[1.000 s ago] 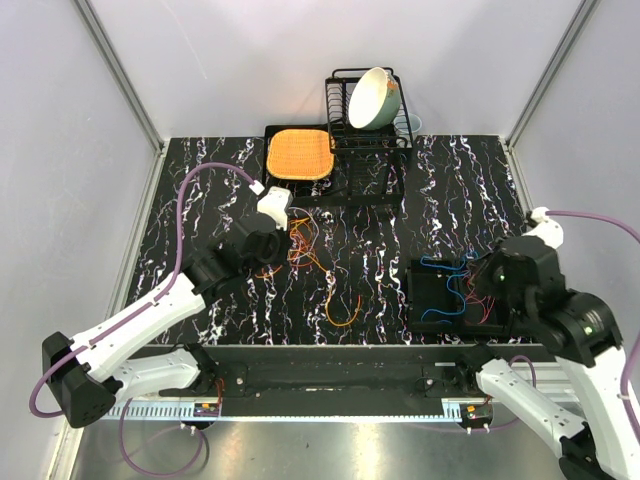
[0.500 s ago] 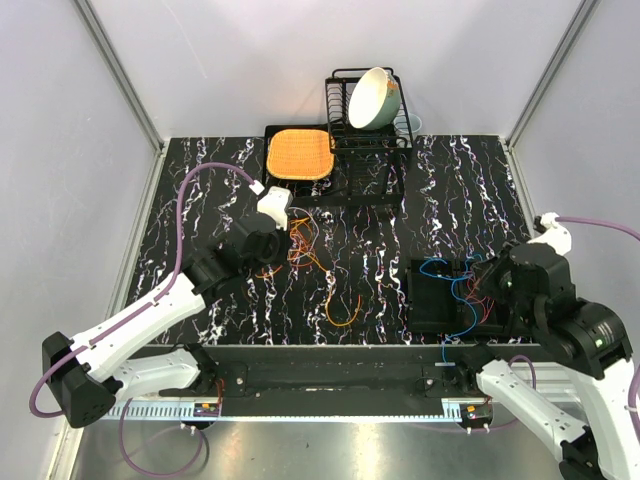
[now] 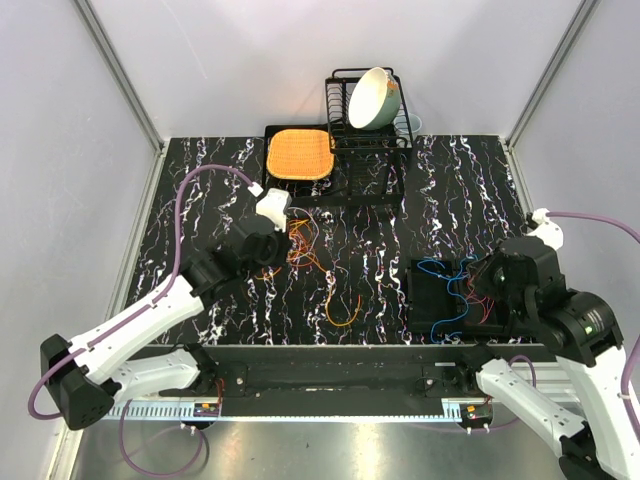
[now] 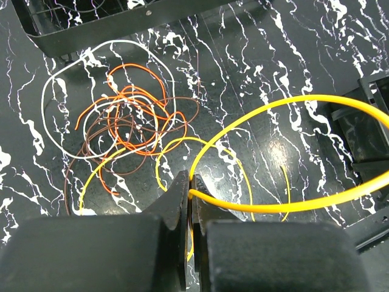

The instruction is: Untangle the cables

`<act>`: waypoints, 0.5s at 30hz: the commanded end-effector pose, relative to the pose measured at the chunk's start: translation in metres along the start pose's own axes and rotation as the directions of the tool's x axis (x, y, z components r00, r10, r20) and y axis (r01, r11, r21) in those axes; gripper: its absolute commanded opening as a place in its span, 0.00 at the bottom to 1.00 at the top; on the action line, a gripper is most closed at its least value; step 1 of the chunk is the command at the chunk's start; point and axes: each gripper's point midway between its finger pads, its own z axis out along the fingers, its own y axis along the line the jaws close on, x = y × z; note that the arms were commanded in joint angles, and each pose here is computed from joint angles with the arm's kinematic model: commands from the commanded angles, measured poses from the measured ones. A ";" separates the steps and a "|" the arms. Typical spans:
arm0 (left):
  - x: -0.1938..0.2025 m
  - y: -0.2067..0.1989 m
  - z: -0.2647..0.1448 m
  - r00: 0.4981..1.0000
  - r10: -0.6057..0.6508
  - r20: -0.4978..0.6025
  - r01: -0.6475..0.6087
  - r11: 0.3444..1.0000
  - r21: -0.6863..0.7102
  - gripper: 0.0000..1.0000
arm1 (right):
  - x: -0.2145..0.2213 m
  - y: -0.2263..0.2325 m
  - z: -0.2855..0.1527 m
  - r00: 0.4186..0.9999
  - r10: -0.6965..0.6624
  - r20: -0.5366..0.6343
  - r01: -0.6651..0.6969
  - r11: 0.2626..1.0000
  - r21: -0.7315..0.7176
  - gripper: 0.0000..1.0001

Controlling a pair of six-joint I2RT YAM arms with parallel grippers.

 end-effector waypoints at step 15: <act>-0.019 -0.003 -0.008 0.996 -0.030 0.082 0.028 0.999 0.024 0.00 | -0.071 0.056 0.020 0.981 -0.073 0.177 0.079 0.997 -0.024 0.00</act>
